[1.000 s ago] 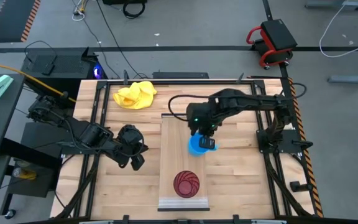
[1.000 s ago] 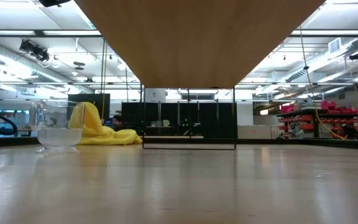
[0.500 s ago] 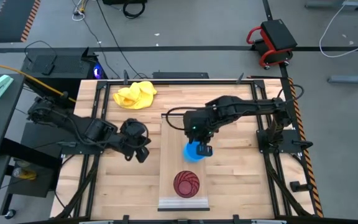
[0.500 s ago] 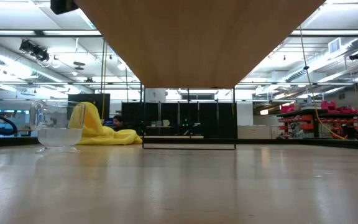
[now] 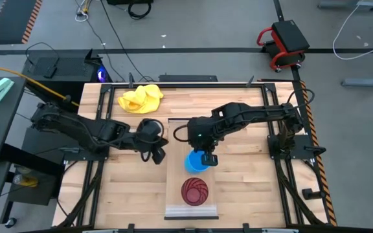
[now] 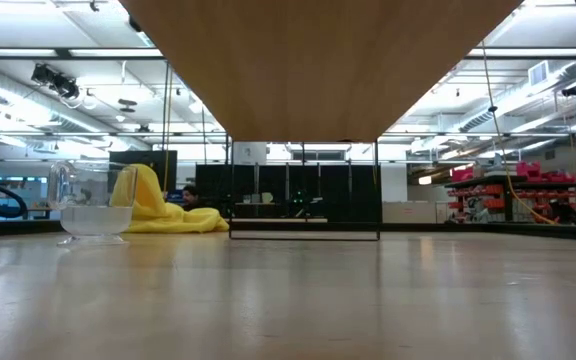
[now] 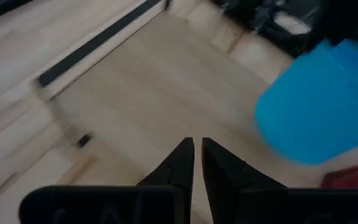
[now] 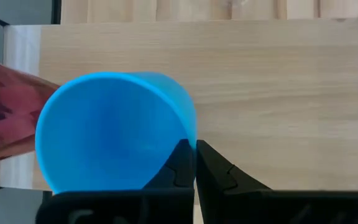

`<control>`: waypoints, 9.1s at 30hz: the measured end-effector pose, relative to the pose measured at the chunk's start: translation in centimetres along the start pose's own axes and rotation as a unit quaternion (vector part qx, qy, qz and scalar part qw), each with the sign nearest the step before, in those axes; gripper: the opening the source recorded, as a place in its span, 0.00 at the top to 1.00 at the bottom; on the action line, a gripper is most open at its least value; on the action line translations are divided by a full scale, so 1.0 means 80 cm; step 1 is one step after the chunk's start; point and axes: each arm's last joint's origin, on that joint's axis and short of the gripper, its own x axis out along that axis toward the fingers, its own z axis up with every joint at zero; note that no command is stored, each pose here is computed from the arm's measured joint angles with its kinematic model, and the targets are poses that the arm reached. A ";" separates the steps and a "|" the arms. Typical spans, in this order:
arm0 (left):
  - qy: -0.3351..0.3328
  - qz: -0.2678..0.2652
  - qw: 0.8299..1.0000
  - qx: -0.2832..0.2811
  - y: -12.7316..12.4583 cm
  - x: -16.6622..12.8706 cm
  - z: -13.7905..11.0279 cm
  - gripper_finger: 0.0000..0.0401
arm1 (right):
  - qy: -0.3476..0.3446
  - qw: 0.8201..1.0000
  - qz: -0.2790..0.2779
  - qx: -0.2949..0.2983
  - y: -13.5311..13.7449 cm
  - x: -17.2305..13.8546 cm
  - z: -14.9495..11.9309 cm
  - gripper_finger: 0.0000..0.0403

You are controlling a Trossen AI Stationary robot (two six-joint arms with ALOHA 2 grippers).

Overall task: Stack small to large cups/mugs on shelf
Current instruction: Put the blue cup on the shelf, then put the transparent cup on the shelf

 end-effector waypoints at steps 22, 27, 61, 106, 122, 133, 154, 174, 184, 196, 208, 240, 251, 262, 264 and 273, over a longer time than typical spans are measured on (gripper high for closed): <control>0.011 -0.034 0.999 0.012 -0.017 0.035 -0.003 0.89 | 0.008 1.000 0.002 -0.025 0.000 0.020 0.008 0.99; 0.010 -0.034 0.999 0.011 -0.017 0.035 -0.003 0.89 | 0.013 1.000 0.001 -0.025 -0.001 0.025 0.008 0.97; 0.010 -0.034 0.999 0.012 -0.017 0.035 -0.003 0.89 | -0.026 1.000 -0.014 0.010 -0.023 0.010 0.015 0.87; 0.003 -0.031 1.000 0.005 -0.023 0.055 -0.006 0.90 | -0.235 0.928 -0.104 0.271 0.116 0.058 -0.148 1.00; 0.005 -0.025 0.999 0.020 -0.012 0.031 0.003 0.93 | -0.264 0.924 -0.047 0.274 0.116 0.002 -0.160 0.99; 0.180 0.158 0.970 -0.029 0.058 -0.045 -0.018 0.93 | -0.278 0.912 -0.022 0.302 0.073 -0.089 -0.212 0.95; 0.313 0.105 0.929 -0.170 0.166 0.015 -0.144 0.85 | -0.173 0.915 -0.120 0.344 0.091 -0.057 -0.250 0.88; 0.219 -0.020 0.946 -0.239 0.142 0.031 -0.152 0.87 | -0.205 0.902 -0.126 0.358 0.093 -0.059 -0.251 0.88; 0.168 -0.015 0.956 -0.241 0.138 0.042 -0.147 0.88 | -0.216 0.897 -0.135 0.360 0.095 -0.055 -0.248 0.88; 0.148 -0.049 0.968 -0.195 0.117 0.043 -0.154 0.92 | -0.217 0.895 -0.134 0.366 0.100 -0.048 -0.245 0.88; 0.110 -0.008 0.983 -0.144 0.110 0.037 -0.171 0.96 | -0.220 0.895 -0.137 0.363 0.099 -0.048 -0.245 0.88; -0.011 0.040 0.991 -0.131 0.092 0.085 -0.147 0.96 | -0.239 0.890 -0.146 0.359 0.098 -0.049 -0.244 0.88; 0.030 0.095 0.994 -0.055 0.072 0.060 -0.106 0.95 | -0.243 0.889 -0.147 0.360 0.098 -0.049 -0.244 0.88; 0.209 0.236 0.949 -0.010 0.086 -0.022 -0.030 0.94 | -0.231 0.889 -0.140 0.370 0.099 -0.048 -0.244 0.87; 0.255 0.215 0.943 -0.020 0.096 -0.020 -0.022 0.91 | -0.228 0.890 -0.138 0.371 0.099 -0.048 -0.245 0.86; 0.297 0.137 0.941 -0.083 0.140 -0.001 0.014 0.73 | -0.217 0.893 -0.133 0.372 0.100 -0.048 -0.245 0.79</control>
